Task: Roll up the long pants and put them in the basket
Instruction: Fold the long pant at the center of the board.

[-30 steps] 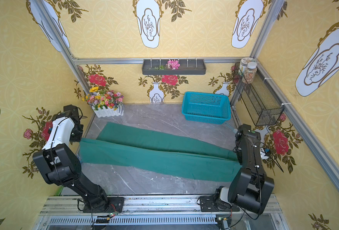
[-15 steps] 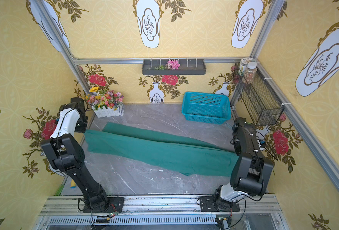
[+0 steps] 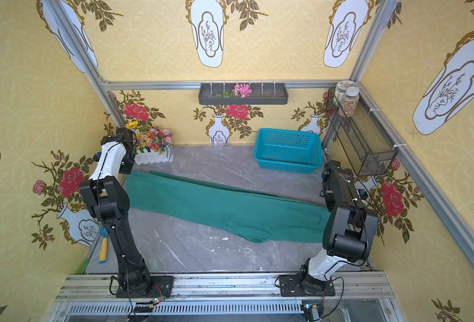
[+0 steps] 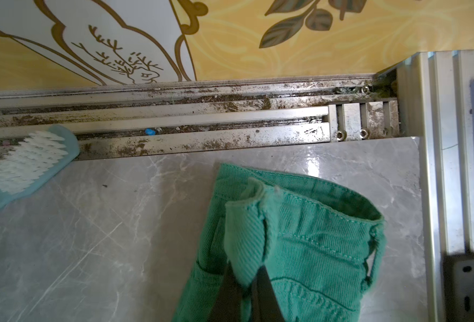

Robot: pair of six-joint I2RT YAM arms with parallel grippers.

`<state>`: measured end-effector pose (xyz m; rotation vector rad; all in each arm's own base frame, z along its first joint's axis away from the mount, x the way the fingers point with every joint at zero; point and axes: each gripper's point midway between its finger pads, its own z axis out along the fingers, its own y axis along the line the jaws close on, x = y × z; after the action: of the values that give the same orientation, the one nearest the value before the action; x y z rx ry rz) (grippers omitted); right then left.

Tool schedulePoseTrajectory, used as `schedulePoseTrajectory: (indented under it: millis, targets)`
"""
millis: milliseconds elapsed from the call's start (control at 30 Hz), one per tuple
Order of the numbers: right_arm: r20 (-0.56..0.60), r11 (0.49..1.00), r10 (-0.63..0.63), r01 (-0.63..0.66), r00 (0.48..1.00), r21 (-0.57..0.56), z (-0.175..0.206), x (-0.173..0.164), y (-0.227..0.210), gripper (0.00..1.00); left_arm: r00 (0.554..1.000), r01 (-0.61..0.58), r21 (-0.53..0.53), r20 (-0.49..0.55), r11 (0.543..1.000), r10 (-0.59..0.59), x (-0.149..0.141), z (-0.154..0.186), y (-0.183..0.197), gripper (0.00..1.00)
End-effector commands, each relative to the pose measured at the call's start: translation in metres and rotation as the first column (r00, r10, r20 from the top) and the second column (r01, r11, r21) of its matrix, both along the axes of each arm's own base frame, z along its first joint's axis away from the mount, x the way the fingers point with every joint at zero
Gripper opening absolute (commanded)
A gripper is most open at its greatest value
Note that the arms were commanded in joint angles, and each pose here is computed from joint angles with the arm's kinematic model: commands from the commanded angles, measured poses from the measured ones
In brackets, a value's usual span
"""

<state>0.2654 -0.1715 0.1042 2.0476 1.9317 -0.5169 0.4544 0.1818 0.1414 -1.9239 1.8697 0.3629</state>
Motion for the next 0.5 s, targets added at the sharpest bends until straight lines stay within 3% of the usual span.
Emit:
schedulePoseTrajectory:
  millis: [0, 200, 467]
  targets:
    - [0.025, 0.986, 0.026, -0.022, 0.999, -0.165, 0.010, 0.015, -0.027, 0.00, 0.999, -0.044, 0.123, 0.022, 0.991, 0.042, 0.008, 0.004, 0.020, 0.00]
    - [0.008, 0.986, 0.047, -0.045, 0.999, -0.161, -0.004, 0.025, -0.028, 0.00, 0.999, -0.011, 0.133, 0.045, 0.991, 0.005, 0.024, -0.006, 0.014, 0.00]
    - [0.012, 0.985, 0.084, -0.081, 0.996, -0.154, -0.022, 0.034, -0.024, 0.00, 1.000, -0.016, 0.097, 0.011, 0.995, 0.015, 0.020, -0.033, 0.006, 0.00]
